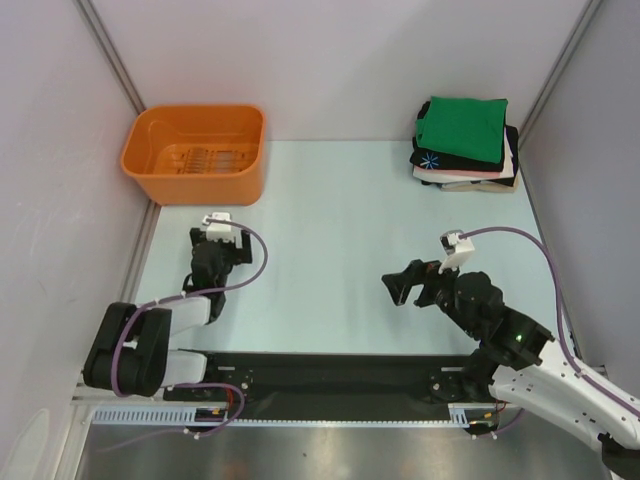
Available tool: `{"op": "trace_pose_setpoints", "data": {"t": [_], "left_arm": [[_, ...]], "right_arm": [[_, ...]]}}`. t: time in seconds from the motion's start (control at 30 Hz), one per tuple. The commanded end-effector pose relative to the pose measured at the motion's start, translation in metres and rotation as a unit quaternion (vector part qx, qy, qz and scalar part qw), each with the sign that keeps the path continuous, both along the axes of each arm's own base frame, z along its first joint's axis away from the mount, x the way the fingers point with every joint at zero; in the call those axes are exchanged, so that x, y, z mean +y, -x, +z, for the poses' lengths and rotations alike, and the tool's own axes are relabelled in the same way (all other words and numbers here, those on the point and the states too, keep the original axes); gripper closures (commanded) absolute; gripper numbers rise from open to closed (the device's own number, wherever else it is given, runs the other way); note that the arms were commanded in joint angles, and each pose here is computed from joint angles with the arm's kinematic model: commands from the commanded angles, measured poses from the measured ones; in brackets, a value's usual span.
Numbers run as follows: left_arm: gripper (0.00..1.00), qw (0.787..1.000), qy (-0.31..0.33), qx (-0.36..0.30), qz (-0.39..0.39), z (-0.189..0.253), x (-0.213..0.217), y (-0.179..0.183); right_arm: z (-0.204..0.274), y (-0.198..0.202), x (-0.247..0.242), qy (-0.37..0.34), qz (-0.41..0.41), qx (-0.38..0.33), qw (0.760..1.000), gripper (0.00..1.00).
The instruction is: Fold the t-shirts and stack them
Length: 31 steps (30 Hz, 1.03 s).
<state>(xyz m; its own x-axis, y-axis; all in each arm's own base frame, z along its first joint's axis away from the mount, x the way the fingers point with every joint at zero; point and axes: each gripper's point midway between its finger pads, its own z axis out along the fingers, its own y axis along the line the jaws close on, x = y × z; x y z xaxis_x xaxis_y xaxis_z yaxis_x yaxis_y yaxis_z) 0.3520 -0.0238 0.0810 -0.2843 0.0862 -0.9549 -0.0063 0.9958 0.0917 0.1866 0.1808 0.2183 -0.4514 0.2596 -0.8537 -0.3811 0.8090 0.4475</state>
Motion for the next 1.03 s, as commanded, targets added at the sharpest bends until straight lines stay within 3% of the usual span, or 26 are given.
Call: {"op": "trace_pose_setpoints", "data": {"t": [0.0,0.13,0.27,0.43,0.6,0.7,0.83,0.87,0.93,1.0], "left_arm": [[0.0,0.993,0.02,-0.113,0.001,0.048,0.013,-0.018],[0.0,0.988,0.019,-0.15,-0.021,0.049,0.013,-0.007],[0.0,0.989,0.022,-0.146,-0.014,0.047,0.015,-0.007],[0.01,0.988,0.024,-0.152,-0.015,0.049,0.014,-0.006],[0.0,0.988,0.023,-0.151,-0.014,0.049,0.015,-0.007],[0.0,0.988,0.022,-0.152,-0.012,0.05,0.016,-0.007],[0.0,0.988,0.023,-0.149,-0.014,0.048,0.014,-0.008],[0.0,0.989,0.023,-0.148,-0.013,0.048,0.015,-0.007],[0.0,0.989,0.022,-0.148,-0.013,0.048,0.015,-0.007],[0.0,0.988,0.022,-0.151,-0.012,0.049,0.015,-0.007]], "right_arm": [[0.007,-0.009,-0.009,0.011,-0.03,-0.021,0.999,0.0],[0.002,-0.017,-0.02,0.033,-0.063,-0.032,0.997,0.0],[0.001,-0.033,-0.044,0.081,-0.133,-0.041,0.987,0.0],[0.02,-0.06,-0.092,0.177,-0.252,-0.102,0.946,0.0],[0.013,-0.088,-0.124,0.154,-0.312,-0.12,0.93,0.0],[-0.032,-0.1,-0.159,0.165,-0.345,-0.108,0.918,0.0],[-0.051,-0.114,-0.203,0.13,-0.41,-0.129,0.893,0.0],[-0.059,-0.118,-0.202,0.125,-0.395,-0.129,0.901,0.0],[-0.066,-0.127,-0.222,0.122,-0.416,-0.139,0.89,0.0],[-0.094,-0.131,-0.232,0.138,-0.419,-0.106,0.891,0.0]]}}
